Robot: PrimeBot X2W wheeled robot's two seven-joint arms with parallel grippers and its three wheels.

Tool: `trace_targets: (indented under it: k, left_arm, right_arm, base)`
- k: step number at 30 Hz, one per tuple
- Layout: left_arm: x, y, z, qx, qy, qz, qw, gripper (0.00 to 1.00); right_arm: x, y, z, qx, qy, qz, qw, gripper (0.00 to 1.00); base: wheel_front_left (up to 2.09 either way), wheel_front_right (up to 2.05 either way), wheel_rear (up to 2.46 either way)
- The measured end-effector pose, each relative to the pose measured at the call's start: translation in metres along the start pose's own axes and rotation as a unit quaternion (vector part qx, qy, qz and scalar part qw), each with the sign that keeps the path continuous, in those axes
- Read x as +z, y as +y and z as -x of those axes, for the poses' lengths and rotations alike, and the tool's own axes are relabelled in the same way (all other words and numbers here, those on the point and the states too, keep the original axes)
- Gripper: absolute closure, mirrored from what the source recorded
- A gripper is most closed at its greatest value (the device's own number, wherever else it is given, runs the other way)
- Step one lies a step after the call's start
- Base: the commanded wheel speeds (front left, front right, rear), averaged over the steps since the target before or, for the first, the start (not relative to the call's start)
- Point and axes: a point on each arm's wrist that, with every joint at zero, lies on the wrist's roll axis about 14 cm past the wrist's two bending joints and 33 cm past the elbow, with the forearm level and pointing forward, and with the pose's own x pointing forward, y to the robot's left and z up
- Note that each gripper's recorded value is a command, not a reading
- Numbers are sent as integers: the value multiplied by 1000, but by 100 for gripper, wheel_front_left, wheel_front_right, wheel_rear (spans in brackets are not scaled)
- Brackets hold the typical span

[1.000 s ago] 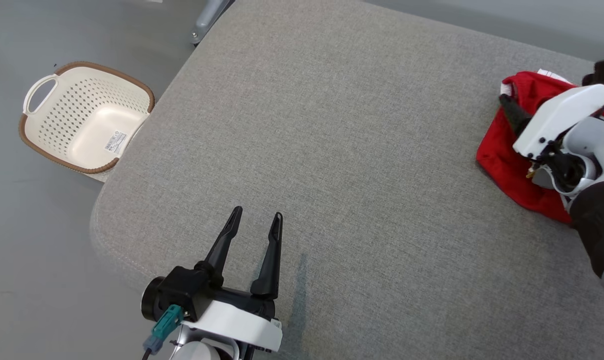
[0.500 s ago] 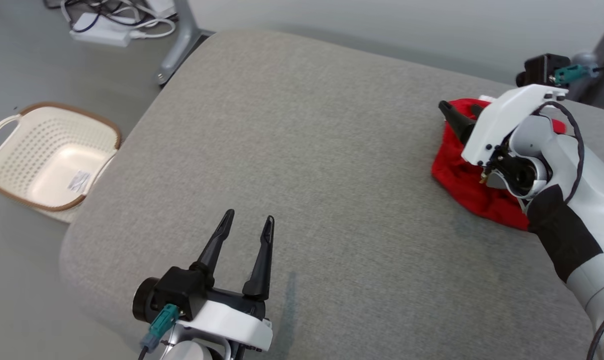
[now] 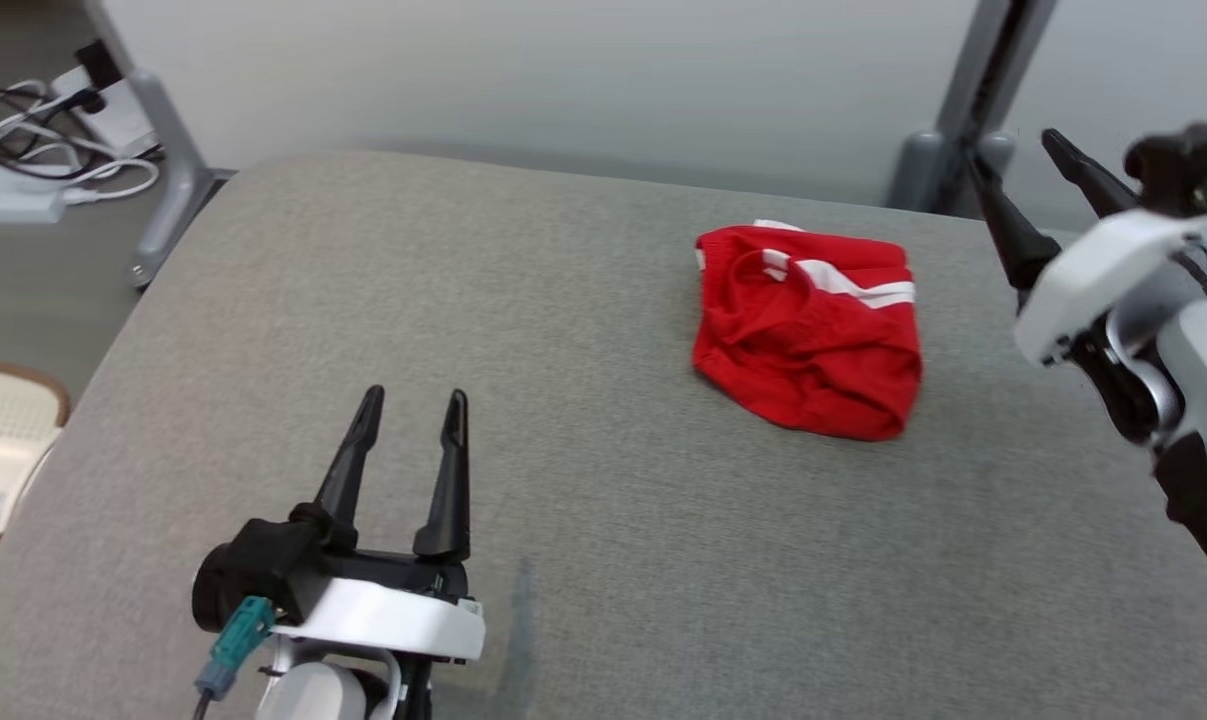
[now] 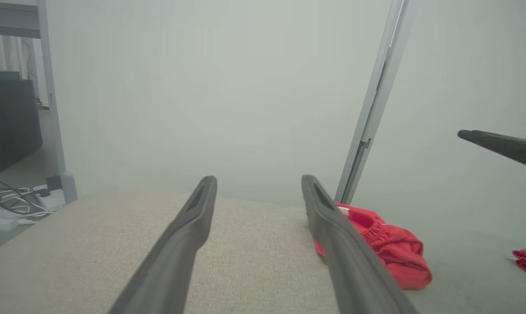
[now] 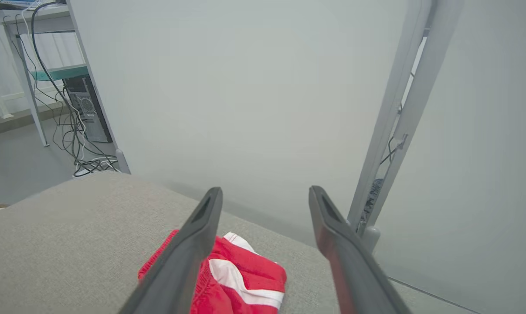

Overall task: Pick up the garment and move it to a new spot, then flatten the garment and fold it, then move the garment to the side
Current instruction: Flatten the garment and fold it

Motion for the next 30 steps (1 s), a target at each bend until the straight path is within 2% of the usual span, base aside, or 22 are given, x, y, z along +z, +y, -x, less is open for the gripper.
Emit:
trace_targets:
  k: [8, 11, 15, 22, 30]
  left_arm:
    - [7, -15, -14, -20, -16, 13, 1000, 0]
    - [7, -22, -17, -29, -17, 17, 999, 0]
    - [1, -25, -16, -34, -9, 19, 999, 0]
    - [-2, -29, -16, -42, -4, 18, 999, 0]
    - [-5, -30, -13, -45, 1, 18, 999, 0]
  right_arm:
    - [-24, -56, 74, -95, -30, 9, 995, 0]
    - [-23, -63, 98, -125, -59, -3, 990, 0]
    - [-44, -55, 124, -151, -60, -16, 987, 0]
    - [-52, -40, 136, -162, -65, -16, 985, 0]
    - [-54, -38, 132, -160, -64, -13, 985, 0]
  base:
    - [0, 0, 0]
    - [0, 0, 0]
    - [0, 0, 0]
    - [0, 0, 0]
    - [0, 0, 0]
